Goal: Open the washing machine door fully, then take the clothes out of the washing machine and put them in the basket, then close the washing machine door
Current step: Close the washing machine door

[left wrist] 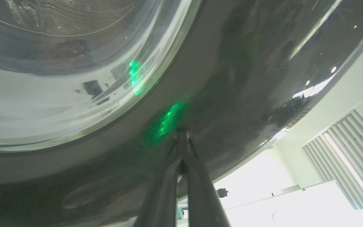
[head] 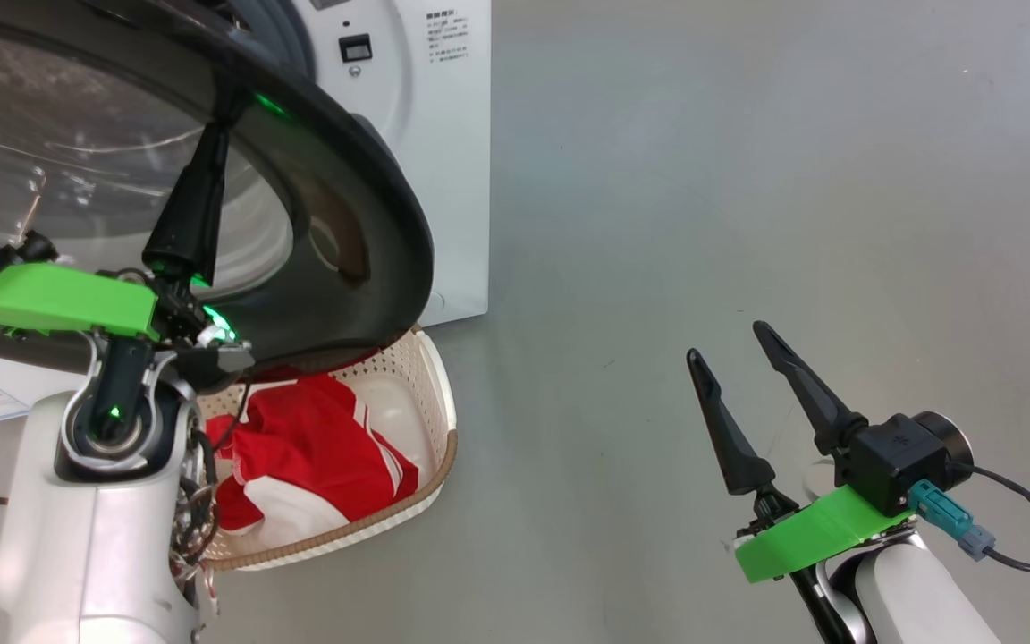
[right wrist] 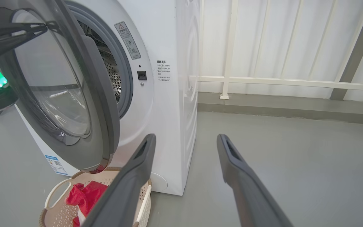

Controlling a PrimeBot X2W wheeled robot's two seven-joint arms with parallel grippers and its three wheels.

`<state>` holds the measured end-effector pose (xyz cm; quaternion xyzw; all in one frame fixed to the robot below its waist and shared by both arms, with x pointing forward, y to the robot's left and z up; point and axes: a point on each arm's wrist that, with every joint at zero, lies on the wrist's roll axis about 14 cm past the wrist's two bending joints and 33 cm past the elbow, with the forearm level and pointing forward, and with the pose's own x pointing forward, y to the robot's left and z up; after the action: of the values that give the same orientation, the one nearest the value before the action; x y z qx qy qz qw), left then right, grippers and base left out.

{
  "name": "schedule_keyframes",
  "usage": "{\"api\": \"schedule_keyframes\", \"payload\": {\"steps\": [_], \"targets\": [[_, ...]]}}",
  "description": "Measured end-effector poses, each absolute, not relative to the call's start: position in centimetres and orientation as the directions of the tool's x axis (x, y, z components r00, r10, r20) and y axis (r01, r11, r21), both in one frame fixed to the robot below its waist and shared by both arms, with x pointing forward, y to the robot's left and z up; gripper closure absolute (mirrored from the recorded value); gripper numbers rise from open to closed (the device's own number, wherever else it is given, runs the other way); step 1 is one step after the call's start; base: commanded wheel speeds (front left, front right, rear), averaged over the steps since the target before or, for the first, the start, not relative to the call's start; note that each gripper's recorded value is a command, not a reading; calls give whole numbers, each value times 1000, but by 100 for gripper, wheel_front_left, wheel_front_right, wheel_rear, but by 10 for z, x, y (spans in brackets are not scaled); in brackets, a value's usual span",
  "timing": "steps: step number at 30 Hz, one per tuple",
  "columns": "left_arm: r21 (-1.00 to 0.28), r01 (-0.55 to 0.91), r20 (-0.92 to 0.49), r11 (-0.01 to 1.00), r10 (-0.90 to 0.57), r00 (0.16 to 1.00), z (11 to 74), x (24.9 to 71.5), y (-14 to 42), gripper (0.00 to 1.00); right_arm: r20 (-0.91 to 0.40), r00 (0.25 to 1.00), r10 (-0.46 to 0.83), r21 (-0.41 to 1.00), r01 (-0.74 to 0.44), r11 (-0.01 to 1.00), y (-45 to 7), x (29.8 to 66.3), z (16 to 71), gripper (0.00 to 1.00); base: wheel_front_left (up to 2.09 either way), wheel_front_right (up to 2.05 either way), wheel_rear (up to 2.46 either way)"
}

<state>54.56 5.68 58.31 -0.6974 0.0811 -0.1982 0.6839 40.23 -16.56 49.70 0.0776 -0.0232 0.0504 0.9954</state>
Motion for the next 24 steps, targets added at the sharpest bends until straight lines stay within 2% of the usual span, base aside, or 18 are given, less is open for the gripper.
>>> {"api": "schedule_keyframes", "payload": {"steps": [10, 11, 12, 13, 14, 18, 21, 24], "targets": [[-985, 168, 172, -42, -374, 911, 586, 542, 58, 100, 59, 992, 112, 155, -120, 981, -160, 404, 499, 0, 0, 0, 0], [-984, 171, 174, -41, -367, 914, 588, 541, 61, 97, 62, 992, 114, 156, -123, 980, -159, 404, 499, 0, 0, 0, 0], [-984, 176, 176, -33, -353, 919, 589, 541, 64, 56, 64, 991, 117, 156, -126, 980, -158, 405, 500, 0, 0, 0, 0], [-984, 176, 176, -33, -353, 919, 589, 541, 64, 5, 64, 991, 117, 156, -126, 980, -158, 405, 500, 0, 0, 0, 0], [-983, 180, 176, -20, -345, 922, 589, 539, 67, 0, 66, 991, 121, 158, -130, 979, -157, 405, 500, 0, 0, 0, 0], [-980, 178, 141, 85, -326, 935, 573, 523, 76, 0, 72, 988, 138, 164, -148, 975, -151, 408, 502, 0, 0, 0, 0], [-964, 184, 121, 193, -300, 946, 563, 511, 90, 0, 78, 986, 149, 167, -160, 973, -146, 411, 503, 0, 0, 0, 0], [-908, 228, 139, 352, -259, 956, 567, 499, 106, 0, 87, 985, 150, 169, -163, 972, -145, 413, 506, 0, 0, 0, 0]]}}
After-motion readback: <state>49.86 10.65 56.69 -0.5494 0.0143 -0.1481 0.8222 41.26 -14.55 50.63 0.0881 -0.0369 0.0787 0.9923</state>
